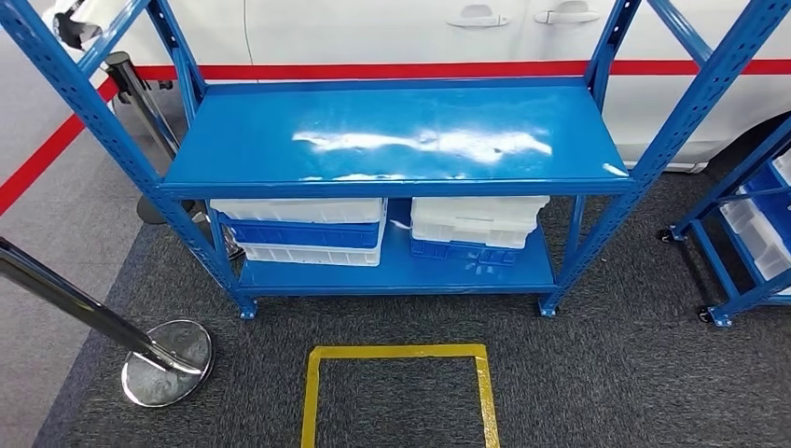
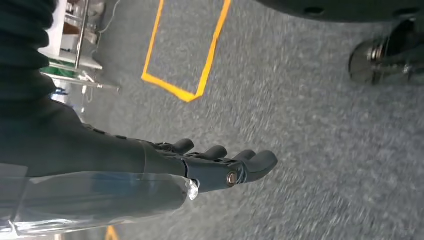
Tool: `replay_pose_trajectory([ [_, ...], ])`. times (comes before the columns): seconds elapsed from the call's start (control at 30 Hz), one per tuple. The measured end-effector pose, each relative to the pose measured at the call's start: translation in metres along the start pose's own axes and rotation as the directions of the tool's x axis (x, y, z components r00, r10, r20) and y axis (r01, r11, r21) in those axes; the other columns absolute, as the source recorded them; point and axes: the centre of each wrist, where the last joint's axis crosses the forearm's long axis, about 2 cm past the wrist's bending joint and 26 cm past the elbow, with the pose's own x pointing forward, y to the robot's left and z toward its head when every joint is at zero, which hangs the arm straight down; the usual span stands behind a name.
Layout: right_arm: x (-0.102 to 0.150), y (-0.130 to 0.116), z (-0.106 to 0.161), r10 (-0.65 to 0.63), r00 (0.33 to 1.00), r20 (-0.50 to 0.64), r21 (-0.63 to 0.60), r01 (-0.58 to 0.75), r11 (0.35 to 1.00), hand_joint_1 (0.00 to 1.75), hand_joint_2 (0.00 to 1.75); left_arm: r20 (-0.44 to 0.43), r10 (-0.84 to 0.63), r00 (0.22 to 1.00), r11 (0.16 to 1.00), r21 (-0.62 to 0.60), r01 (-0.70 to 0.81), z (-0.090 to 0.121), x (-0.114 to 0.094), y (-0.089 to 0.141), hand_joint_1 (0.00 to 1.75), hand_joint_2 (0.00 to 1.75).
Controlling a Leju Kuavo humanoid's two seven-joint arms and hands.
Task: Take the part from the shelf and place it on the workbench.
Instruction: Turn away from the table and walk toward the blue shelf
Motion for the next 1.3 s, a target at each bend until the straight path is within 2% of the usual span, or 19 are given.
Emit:
replay_pose_trajectory([
  [0.07,-0.003,-0.038,-0.003,-0.039,0.999,0.023,-0.035,0.040,0.999,0.00,0.00,0.145,0.031,0.989,0.999,-0.029,-0.027,0.001,0.000,-0.002,0.00,0.00],
  [0.13,0.006,-0.076,-0.009,-0.078,0.996,0.039,-0.113,0.082,0.990,0.00,0.00,0.291,0.061,0.955,0.995,-0.088,-0.037,-0.002,-0.001,0.003,0.00,0.00],
  [0.17,0.012,-0.090,-0.011,-0.080,0.997,0.011,-0.163,0.081,0.983,0.00,0.00,0.337,0.057,0.940,0.993,-0.115,-0.019,-0.007,0.001,0.010,0.00,0.00],
  [0.2,0.017,-0.094,-0.013,-0.070,0.995,-0.069,-0.210,0.054,0.976,0.00,0.00,0.337,0.032,0.941,0.991,-0.132,0.013,-0.012,0.005,0.019,0.00,0.00],
  [0.23,0.022,-0.092,-0.015,-0.057,0.983,-0.176,-0.250,0.011,0.968,0.00,0.00,0.292,-0.001,0.957,0.988,-0.146,0.045,-0.017,0.009,0.027,0.00,0.00],
  [0.27,0.025,-0.082,-0.016,-0.046,0.954,-0.297,-0.262,-0.035,0.964,0.00,0.00,0.194,-0.038,0.980,0.984,-0.161,0.070,-0.022,0.011,0.036,0.00,0.00],
  [0.33,0.030,-0.058,-0.017,-0.016,0.864,-0.504,-0.203,-0.101,0.974,0.00,0.00,-0.086,-0.095,0.992,0.979,-0.190,0.078,-0.027,0.012,0.047,0.00,0.00],
  [0.37,0.030,-0.047,-0.017,0.019,0.822,-0.569,-0.134,-0.116,0.984,0.00,0.00,-0.234,-0.108,0.966,0.977,-0.203,0.060,-0.028,0.011,0.049,0.00,0.00],
  [0.43,0.025,-0.041,-0.015,0.076,0.766,-0.638,-0.011,-0.107,0.994,0.00,0.00,-0.497,-0.090,0.863,0.971,-0.235,-0.034,-0.023,0.005,0.041,0.00,0.00],
  [0.47,0.020,-0.048,-0.014,0.059,0.755,-0.653,-0.009,-0.086,0.996,0.00,0.00,-0.589,-0.059,0.806,0.962,-0.250,-0.112,-0.017,0.002,0.028,0.00,0.00],
  [0.53,0.007,-0.072,-0.009,-0.055,0.728,-0.684,-0.109,-0.027,0.994,0.00,0.00,-0.709,0.019,0.705,0.928,-0.250,-0.276,-0.001,-0.004,-0.001,0.00,0.00],
  [0.6,-0.004,-0.092,-0.004,-0.160,0.698,-0.698,-0.212,0.011,0.977,0.00,0.00,-0.754,0.088,0.651,0.906,-0.211,-0.367,0.011,-0.008,-0.020,0.00,0.00],
  [0.7,-0.009,-0.104,-0.001,-0.192,0.686,-0.702,-0.244,0.021,0.969,0.00,0.00,-0.759,0.126,0.638,0.911,-0.166,-0.377,0.016,-0.008,-0.029,0.00,0.00],
  [0.8,-0.003,-0.093,-0.005,-0.192,0.701,-0.687,-0.231,0.040,0.972,0.00,0.00,-0.723,0.145,0.675,0.926,-0.141,-0.350,0.016,-0.007,-0.028,0.00,0.00],
  [0.93,0.004,-0.076,-0.008,-0.191,0.711,-0.677,-0.216,0.056,0.975,0.00,0.00,-0.710,0.155,0.687,0.930,-0.130,-0.344,0.014,-0.007,-0.025,0.00,0.00],
  [1.3,0.010,-0.076,-0.010,-0.194,0.728,-0.657,-0.222,0.059,0.973,0.00,0.00,-0.713,0.169,0.681,0.928,-0.118,-0.353,0.014,-0.008,-0.024,0.00,0.00],
])
